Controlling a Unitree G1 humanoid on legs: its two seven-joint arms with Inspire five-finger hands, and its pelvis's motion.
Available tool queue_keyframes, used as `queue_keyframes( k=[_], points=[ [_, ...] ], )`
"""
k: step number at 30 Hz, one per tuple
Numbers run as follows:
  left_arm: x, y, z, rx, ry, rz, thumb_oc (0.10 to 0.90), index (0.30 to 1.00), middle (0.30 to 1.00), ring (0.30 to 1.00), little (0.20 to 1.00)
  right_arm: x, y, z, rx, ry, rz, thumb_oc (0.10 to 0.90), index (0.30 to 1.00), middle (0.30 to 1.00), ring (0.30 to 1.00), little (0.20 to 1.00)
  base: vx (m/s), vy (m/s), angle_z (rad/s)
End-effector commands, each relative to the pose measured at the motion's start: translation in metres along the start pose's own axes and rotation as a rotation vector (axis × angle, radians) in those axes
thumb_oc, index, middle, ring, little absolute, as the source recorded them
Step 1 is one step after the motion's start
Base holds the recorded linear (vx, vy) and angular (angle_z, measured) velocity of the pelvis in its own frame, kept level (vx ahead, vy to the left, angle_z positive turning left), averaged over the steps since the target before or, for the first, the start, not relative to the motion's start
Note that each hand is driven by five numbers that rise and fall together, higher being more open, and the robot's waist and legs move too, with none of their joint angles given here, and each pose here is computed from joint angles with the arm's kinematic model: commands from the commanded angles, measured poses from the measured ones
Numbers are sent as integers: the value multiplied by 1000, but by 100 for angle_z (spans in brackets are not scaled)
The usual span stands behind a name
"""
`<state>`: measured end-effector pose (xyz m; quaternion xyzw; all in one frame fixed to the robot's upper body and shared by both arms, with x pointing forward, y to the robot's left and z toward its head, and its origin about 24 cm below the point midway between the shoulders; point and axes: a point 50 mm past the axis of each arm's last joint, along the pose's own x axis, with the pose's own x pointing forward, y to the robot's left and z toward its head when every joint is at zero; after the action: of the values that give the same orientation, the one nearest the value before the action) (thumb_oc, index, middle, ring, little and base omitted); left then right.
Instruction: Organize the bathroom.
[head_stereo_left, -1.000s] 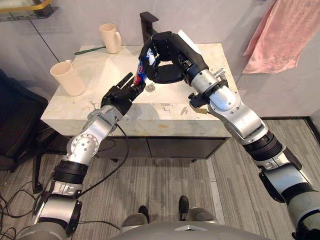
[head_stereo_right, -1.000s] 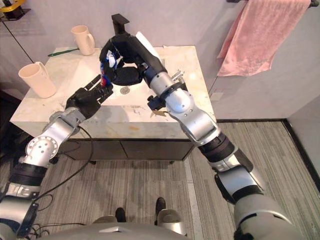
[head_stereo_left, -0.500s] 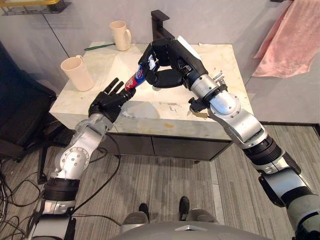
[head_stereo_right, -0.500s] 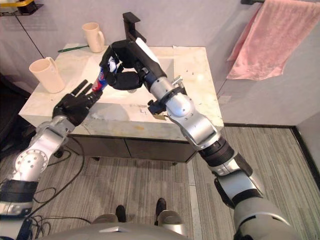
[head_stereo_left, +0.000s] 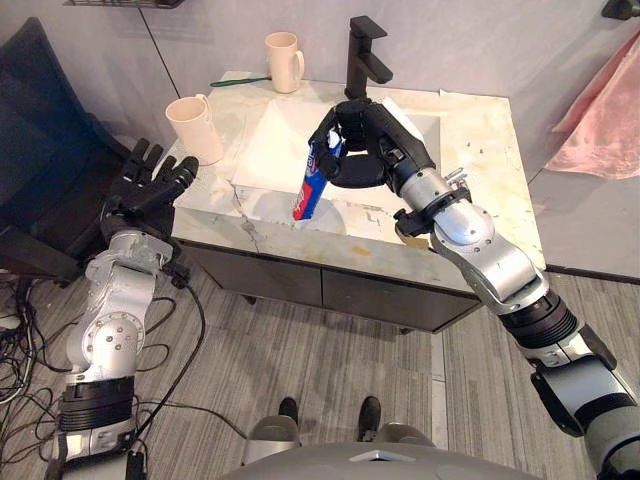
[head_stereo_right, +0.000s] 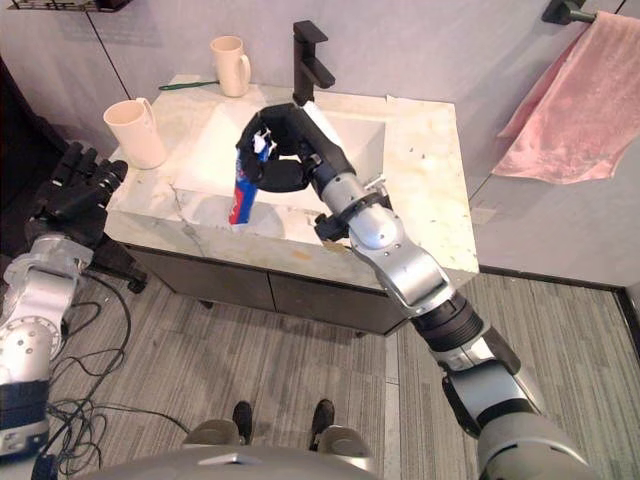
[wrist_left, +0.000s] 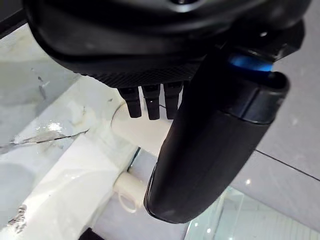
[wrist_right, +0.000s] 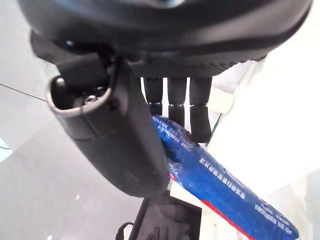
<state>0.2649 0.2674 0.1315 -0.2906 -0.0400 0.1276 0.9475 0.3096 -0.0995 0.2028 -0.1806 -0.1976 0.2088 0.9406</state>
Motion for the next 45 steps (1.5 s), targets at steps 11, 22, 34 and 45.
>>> queue_keyframes(
  k=[11, 22, 34, 45],
  points=[
    [-48, 98, 43, -101, -550, 848, 800, 900, 900, 900, 900, 8, -21, 63, -16, -345, -183, 400, 300, 300, 300, 300, 3, -16, 2],
    [-140, 224, -108, 33, 201, 1255, 800, 900, 900, 900, 900, 20, -58, 65, -55, -356, -201, 400, 300, 300, 300, 300, -20, 20, 7],
    [-218, 238, -174, 389, 996, 1040, 800, 900, 900, 900, 900, 31, -51, 76, -107, -394, -176, 400, 300, 300, 300, 300, -24, 72, 5],
    [-255, 231, -192, 756, 1566, 718, 800, 900, 900, 900, 900, 23, -55, 82, -194, -487, -240, 400, 300, 300, 300, 300, 16, 199, 35]
  ],
)
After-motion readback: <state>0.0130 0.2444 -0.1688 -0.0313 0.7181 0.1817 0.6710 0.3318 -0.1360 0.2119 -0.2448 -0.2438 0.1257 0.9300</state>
